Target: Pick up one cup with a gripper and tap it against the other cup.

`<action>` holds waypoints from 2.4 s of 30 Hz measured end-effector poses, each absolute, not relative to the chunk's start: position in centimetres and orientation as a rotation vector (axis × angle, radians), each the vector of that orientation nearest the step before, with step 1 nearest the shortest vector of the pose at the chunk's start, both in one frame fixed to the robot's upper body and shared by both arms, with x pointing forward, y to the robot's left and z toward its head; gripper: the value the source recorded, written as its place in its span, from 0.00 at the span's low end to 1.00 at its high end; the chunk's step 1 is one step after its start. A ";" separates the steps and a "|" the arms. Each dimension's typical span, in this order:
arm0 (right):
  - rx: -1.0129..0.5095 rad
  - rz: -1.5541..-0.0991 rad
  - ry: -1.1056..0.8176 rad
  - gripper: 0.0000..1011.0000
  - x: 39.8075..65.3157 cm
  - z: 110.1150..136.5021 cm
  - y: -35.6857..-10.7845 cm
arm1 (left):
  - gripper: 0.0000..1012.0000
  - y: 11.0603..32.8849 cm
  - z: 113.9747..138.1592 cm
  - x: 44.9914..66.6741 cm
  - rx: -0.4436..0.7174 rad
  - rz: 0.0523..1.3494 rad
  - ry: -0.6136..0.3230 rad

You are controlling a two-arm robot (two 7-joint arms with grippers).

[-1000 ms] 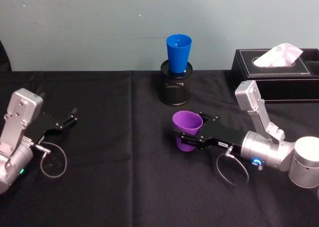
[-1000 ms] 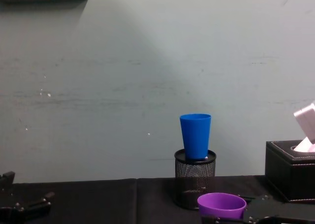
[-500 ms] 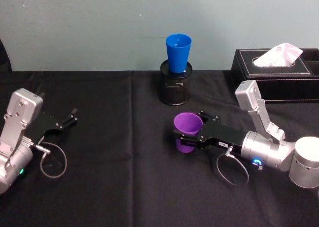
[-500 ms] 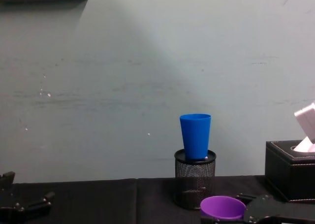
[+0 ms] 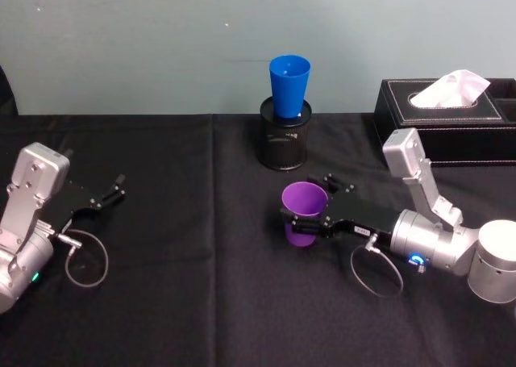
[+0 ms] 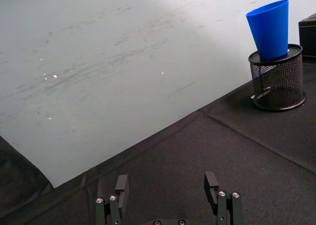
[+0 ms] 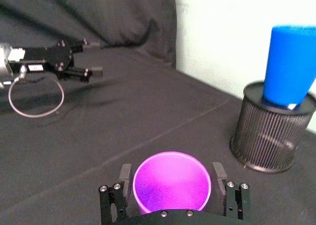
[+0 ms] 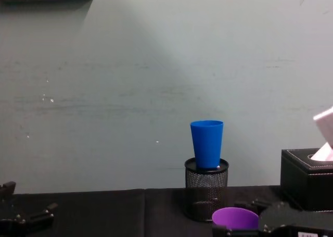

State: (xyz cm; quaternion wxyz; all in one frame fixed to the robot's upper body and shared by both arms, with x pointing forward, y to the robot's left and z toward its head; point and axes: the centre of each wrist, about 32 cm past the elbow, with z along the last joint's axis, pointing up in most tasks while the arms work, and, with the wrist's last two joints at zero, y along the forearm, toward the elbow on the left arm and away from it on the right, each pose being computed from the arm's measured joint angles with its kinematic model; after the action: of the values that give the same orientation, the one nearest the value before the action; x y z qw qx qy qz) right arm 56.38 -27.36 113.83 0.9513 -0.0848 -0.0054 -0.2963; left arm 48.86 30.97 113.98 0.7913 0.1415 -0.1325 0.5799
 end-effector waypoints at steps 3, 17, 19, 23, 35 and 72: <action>-0.142 -0.607 -0.037 0.99 56.3 113.9 -27.4 | 0.99 31.0 114.0 48.9 0.305 1.248 -0.285; -0.002 -0.788 -0.086 0.99 55.3 115.3 -27.5 | 0.99 31.0 114.0 48.9 0.304 1.248 -0.285; -0.003 -0.862 -0.071 0.99 55.1 115.6 -27.3 | 0.99 31.0 114.0 48.9 0.304 1.248 -0.285; -0.017 -0.985 -0.040 0.99 54.8 115.9 -27.2 | 0.99 31.0 114.0 48.9 0.305 1.248 -0.285; -0.083 -1.246 -0.011 0.99 54.3 115.8 -26.8 | 0.99 31.0 114.0 48.9 0.304 1.248 -0.285; -0.119 -1.282 -0.001 0.99 54.5 115.1 -26.8 | 0.99 31.0 114.0 48.9 0.304 1.248 -0.285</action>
State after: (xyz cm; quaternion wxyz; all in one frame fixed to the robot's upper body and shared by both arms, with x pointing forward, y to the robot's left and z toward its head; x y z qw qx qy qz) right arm 54.48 -26.84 115.12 0.7999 -0.0554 -0.0004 -0.5976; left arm 48.86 30.97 113.98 0.7913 0.1415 -0.1325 0.5799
